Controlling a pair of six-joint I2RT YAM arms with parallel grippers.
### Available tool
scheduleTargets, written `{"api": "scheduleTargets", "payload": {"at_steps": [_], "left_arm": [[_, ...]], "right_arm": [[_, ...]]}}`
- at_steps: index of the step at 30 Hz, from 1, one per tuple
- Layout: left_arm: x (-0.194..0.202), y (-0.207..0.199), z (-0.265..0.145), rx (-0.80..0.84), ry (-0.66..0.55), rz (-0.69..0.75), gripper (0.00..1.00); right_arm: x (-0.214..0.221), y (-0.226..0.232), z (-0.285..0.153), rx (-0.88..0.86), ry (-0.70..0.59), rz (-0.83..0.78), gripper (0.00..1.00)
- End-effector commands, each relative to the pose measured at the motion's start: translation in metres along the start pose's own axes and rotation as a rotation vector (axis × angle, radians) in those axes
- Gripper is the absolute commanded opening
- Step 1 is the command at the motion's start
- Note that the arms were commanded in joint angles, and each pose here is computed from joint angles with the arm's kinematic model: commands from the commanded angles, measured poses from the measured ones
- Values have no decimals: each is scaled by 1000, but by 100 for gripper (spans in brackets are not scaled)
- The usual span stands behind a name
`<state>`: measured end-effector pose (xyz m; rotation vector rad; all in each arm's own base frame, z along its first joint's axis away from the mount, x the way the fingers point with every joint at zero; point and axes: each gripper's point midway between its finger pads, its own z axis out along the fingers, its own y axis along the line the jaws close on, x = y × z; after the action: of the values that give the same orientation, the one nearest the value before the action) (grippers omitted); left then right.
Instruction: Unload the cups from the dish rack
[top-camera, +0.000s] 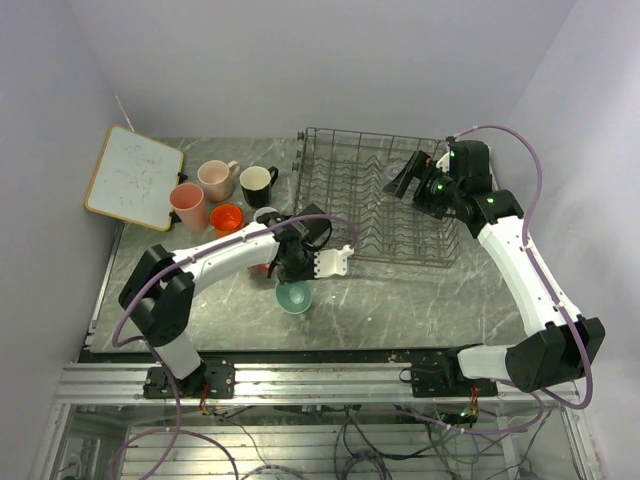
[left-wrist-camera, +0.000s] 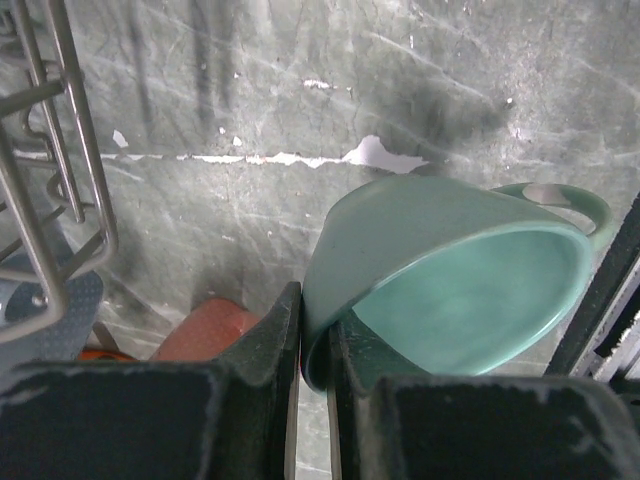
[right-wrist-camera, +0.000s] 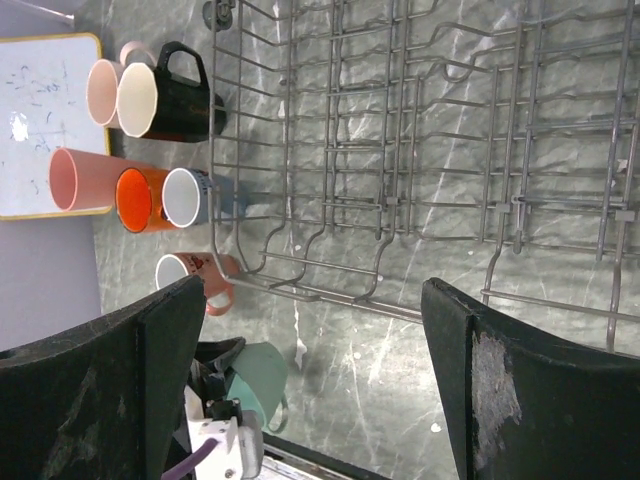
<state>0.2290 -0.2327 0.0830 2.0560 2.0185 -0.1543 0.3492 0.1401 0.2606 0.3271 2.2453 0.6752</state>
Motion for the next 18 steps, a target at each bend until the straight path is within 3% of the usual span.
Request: {"api": "scheduleTargets", "payload": {"at_steps": [1, 11, 13, 16, 18], "left_arm": [[-8, 0, 15, 4, -16, 4, 7], [-1, -3, 32, 32, 25, 4, 7], [-2, 1, 31, 13, 27, -4, 18], [-5, 9, 24, -30, 18, -6, 46], [-8, 13, 17, -53, 2, 1, 58]], "right_arm": [[-2, -8, 3, 20, -10, -8, 89], [-2, -10, 7, 17, -9, -4, 89], [-1, -13, 8, 27, -9, -5, 89], [-1, -18, 11, 49, -13, -12, 90], [-1, -23, 14, 67, -14, -17, 90]]}}
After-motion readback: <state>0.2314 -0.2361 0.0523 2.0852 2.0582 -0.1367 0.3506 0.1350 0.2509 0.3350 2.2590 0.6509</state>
